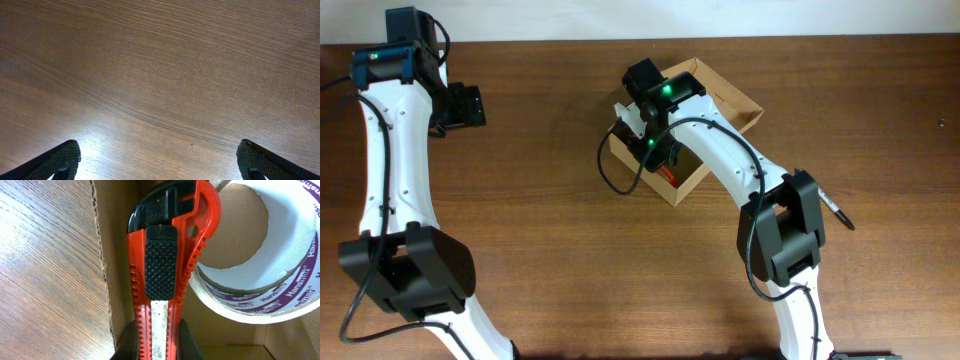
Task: Pack container
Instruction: 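Lower the orange box cutter into the box and open the right gripper, then move the right gripper back to the blue pen, then grasp the blue pen with the right gripper, then carry the blue pen into the box and release it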
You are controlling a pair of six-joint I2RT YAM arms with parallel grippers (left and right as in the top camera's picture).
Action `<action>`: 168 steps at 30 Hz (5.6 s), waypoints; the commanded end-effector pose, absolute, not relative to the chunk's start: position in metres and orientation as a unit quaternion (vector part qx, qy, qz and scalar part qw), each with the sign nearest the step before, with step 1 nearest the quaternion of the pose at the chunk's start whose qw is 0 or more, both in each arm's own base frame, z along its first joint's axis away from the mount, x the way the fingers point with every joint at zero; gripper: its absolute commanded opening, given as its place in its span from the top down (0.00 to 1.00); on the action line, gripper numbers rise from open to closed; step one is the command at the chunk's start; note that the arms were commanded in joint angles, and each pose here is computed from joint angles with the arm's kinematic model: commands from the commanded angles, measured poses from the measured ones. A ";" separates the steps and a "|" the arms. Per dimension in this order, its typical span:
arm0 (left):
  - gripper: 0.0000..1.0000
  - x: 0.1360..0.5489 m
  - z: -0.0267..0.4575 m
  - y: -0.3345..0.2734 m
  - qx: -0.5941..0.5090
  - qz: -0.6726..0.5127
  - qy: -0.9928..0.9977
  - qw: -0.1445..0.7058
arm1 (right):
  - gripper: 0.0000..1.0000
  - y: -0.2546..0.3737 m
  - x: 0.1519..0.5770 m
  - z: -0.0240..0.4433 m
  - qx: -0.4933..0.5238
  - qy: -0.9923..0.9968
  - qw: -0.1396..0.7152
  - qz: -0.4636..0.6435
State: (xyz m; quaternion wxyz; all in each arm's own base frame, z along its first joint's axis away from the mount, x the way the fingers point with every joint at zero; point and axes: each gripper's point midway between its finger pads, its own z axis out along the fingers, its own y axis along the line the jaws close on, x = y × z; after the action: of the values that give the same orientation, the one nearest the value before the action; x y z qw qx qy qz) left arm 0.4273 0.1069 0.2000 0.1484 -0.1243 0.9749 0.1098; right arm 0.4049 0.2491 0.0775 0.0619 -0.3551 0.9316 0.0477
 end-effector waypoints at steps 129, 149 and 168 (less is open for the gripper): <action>0.00 0.428 0.194 0.109 -0.125 0.107 0.976 0.142 | 0.96 -0.064 0.385 0.090 0.060 0.998 0.009 0.025; 0.00 0.428 0.194 0.109 -0.125 0.107 0.976 0.142 | 0.96 0.159 0.424 0.270 -0.213 0.951 0.225 0.013; 0.00 0.428 0.194 0.109 -0.125 0.107 0.976 0.142 | 0.96 0.256 0.430 0.134 -0.306 0.945 0.111 0.025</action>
State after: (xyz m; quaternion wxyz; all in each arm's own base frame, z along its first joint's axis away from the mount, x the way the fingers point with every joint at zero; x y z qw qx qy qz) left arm 0.4272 0.1069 0.1999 0.1483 -0.1243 0.9749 0.1098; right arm 0.4323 0.2505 0.1410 0.1201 -0.2990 0.9465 0.0185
